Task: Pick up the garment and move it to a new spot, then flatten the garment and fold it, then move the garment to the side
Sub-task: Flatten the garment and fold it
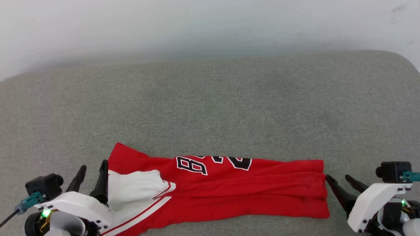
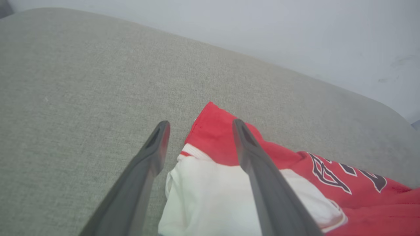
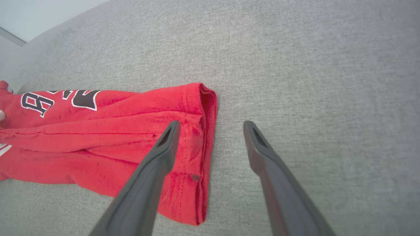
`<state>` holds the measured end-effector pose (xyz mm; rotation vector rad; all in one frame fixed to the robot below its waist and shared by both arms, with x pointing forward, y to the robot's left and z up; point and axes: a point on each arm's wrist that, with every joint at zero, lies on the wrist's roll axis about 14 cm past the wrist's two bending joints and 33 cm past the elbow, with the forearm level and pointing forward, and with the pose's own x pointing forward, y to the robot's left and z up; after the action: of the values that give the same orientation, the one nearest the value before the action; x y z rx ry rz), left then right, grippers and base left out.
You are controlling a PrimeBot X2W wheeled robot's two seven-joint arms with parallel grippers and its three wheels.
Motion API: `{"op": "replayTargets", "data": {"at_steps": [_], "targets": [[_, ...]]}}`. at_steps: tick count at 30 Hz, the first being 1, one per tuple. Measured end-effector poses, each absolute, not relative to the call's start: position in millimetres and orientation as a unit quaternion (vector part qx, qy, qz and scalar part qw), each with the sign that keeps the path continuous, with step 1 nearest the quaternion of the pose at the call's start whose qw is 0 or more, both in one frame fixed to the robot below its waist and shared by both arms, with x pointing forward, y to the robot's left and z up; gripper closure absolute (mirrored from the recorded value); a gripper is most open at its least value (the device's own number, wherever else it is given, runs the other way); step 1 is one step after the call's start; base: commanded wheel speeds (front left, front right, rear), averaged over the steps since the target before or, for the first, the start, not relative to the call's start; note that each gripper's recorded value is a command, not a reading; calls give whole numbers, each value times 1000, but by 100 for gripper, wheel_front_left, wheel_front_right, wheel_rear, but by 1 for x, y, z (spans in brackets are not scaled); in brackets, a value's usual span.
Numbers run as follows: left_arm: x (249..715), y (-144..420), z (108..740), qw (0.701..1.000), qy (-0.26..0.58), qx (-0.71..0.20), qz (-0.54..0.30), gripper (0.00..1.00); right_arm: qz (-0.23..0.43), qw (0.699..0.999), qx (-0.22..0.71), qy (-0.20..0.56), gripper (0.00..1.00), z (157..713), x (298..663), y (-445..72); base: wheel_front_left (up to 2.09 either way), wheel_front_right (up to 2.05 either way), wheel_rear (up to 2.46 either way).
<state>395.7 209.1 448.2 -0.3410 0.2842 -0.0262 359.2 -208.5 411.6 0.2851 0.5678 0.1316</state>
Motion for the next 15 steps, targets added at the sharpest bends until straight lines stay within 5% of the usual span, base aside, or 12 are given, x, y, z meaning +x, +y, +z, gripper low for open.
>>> {"op": "replayTargets", "data": {"at_steps": [15], "targets": [[406, 176, 532, 995, -44, -72, -46, 0, 69, 902, 121, 408, 0, 408, 360, -213, 0, 0, 0]]}}
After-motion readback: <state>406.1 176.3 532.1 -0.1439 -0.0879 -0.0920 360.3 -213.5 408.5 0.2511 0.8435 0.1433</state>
